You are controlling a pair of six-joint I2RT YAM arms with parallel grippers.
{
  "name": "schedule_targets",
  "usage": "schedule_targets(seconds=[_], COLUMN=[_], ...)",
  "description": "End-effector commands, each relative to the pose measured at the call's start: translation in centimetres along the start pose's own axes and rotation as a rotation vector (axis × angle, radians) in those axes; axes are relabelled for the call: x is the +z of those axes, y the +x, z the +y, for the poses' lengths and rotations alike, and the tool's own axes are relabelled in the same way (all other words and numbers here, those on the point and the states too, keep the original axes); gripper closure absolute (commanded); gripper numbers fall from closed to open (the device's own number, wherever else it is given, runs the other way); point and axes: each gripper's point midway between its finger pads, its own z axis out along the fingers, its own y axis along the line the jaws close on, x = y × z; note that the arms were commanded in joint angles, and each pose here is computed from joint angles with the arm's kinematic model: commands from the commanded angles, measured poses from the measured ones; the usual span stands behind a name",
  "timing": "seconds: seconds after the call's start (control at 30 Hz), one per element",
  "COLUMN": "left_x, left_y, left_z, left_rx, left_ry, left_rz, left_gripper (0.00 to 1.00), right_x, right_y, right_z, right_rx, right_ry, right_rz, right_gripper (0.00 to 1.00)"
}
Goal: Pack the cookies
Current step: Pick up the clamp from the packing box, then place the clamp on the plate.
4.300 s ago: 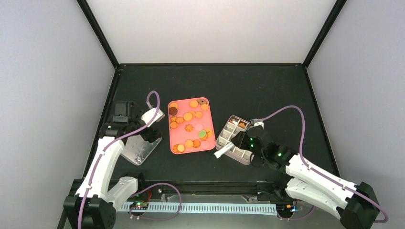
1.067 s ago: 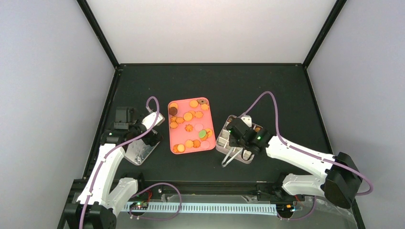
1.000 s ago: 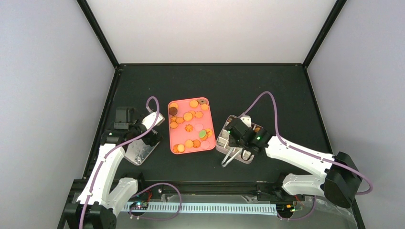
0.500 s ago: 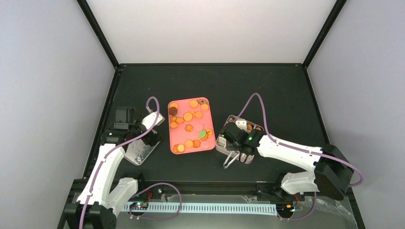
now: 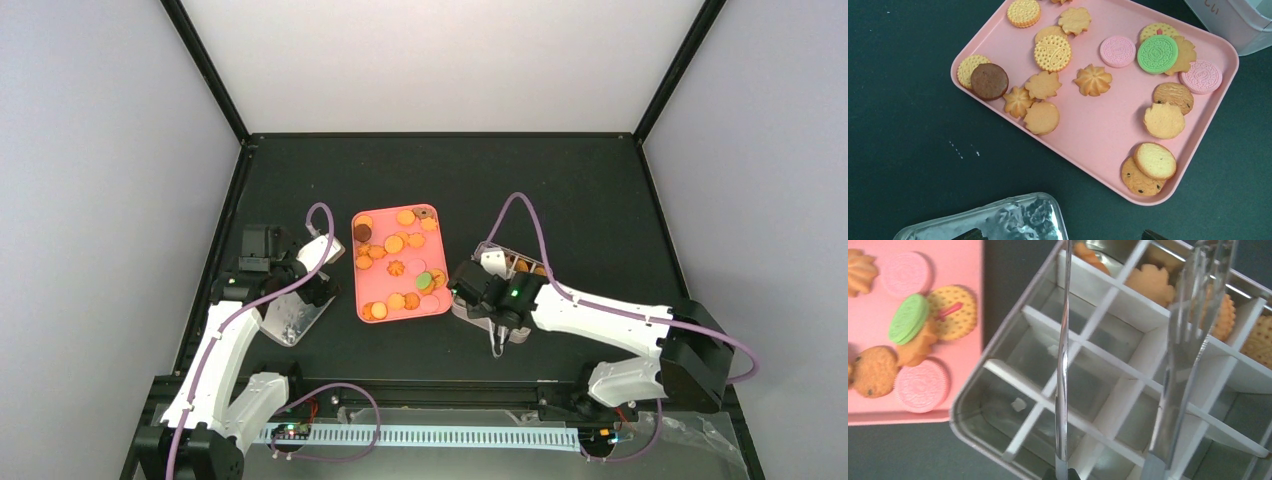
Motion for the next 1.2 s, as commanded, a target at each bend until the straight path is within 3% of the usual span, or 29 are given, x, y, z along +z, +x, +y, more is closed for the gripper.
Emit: schedule_targets(seconds=[0.0,0.37,0.53,0.87,0.97,1.03,1.1,1.17], left_x=[-0.3,-1.2,-1.2,-1.4,-1.3,-1.2,-1.2,-0.9], left_y=[-0.3,-0.8,-0.1,0.5,0.4,0.3,-0.1,-0.5], left_z=[0.3,0.0,0.0,-1.3,-2.7,-3.9,-4.8,-5.4], left_rx=[0.027,0.023,0.015,0.078,0.135,0.185,0.221,0.251], left_ry=[-0.019,-0.016,0.003,0.067,0.135,0.196,0.238,0.271], left_rz=[-0.017,-0.054,-0.044,-0.050,-0.089,-0.131,-0.163,-0.177], left_gripper=[0.17,0.17,0.17,0.16,0.16,0.15,0.15,0.14], right_x=[-1.5,-3.2,-1.9,1.9,1.3,0.2,-1.3,-3.3], right_y=[-1.5,-2.0,-0.1,3.2,3.2,2.8,2.2,1.0], right_z=[2.0,12.8,17.5,18.7,18.4,18.1,17.7,16.8], right_rx=[-0.088,-0.482,-0.616,-0.641,-0.621,-0.590,-0.543,-0.472], right_ry=[-0.004,-0.352,-0.433,-0.430,-0.451,-0.482,-0.522,-0.555], right_rz=[-0.086,-0.164,-0.133,-0.078,-0.085,-0.107,-0.142,-0.196], right_gripper=[0.99,0.99,0.99,0.98,0.80,0.56,0.38,0.33])
